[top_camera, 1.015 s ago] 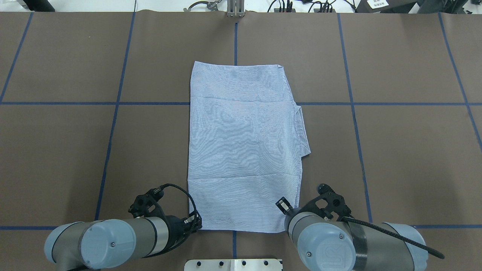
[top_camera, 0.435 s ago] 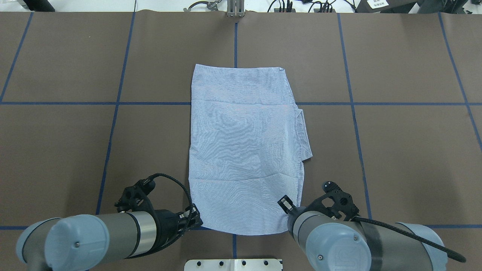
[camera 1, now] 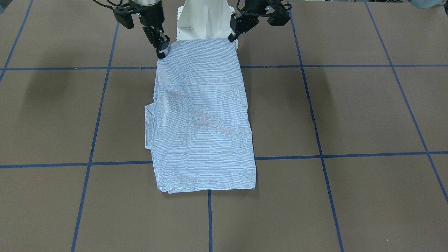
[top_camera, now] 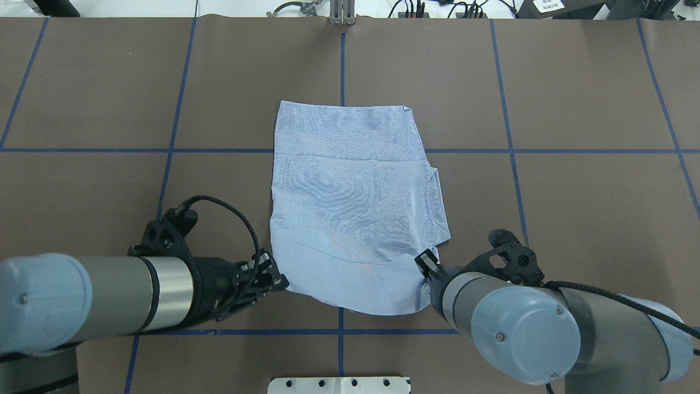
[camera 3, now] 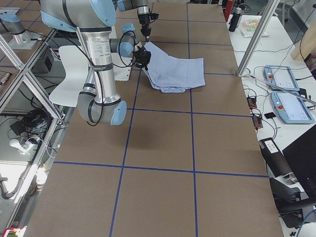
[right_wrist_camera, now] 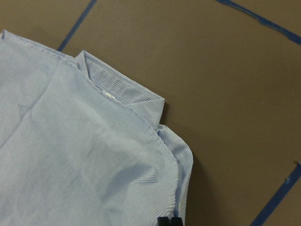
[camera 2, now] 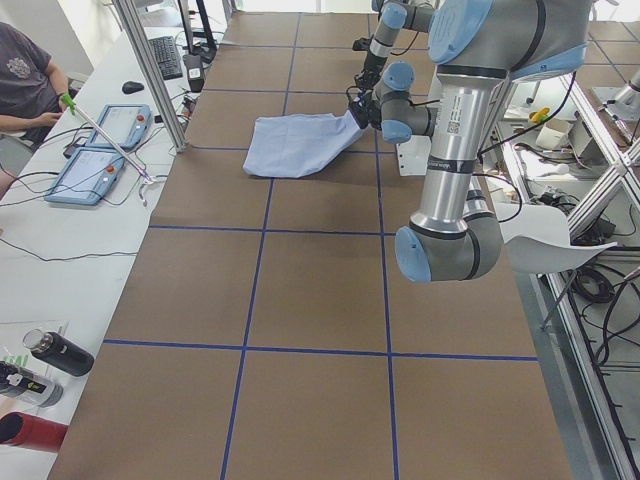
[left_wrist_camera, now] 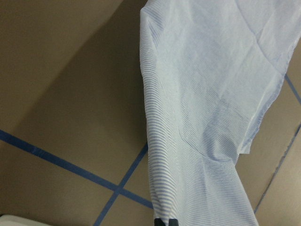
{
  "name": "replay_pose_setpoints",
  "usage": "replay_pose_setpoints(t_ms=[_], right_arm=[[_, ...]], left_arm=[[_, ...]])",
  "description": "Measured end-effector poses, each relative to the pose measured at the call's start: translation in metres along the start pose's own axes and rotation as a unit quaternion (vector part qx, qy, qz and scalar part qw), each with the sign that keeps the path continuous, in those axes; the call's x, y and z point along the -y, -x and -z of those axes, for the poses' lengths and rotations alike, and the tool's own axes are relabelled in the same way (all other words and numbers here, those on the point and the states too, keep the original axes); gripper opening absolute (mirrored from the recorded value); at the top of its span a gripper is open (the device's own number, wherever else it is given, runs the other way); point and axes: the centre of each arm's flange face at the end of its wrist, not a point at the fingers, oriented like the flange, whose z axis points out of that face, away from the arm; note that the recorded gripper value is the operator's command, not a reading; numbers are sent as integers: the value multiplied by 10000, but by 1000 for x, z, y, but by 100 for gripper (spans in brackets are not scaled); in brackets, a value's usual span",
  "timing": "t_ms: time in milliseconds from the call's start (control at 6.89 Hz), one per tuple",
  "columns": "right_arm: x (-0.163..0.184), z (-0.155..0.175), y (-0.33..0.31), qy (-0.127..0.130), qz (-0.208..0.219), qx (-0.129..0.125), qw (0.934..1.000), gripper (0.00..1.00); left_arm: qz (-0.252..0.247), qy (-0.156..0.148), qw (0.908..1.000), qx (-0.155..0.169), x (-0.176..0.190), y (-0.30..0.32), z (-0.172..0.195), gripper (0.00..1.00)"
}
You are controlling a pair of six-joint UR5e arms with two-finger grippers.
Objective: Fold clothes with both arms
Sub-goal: 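Lift the near edge and fold it over toward the collar with both grippers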
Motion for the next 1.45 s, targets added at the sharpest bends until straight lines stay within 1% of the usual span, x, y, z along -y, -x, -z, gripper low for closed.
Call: replay_pose_setpoints(t_ms=[290,580,725,870,1160,1450], right_arm=[[30,-1,46,-40,-162,30,9999,0],[58,-14,101,-86,-331,1,9994,0],[71,-26,127,-113,-307,-17,9995,0],[84,-40,154,-124,-312,-65,9994,0],[112,-75,207,-137,-223,-282,9993,0],[143,-121,250,6,-202,-217,9996,0]], left_arm=[[96,-199,9998,-24,61,-39,1,0],[-43,-440,9990,73,123,-69,-6,0],[-68,-584,9982,114,147,-84,-18,0],[-103,-714,9973,164,168,-95,-32,0],[-285,-922,9950,246,209,-113,-64,0],[-408,-1023,9938,145,258,-112,-102,0]])
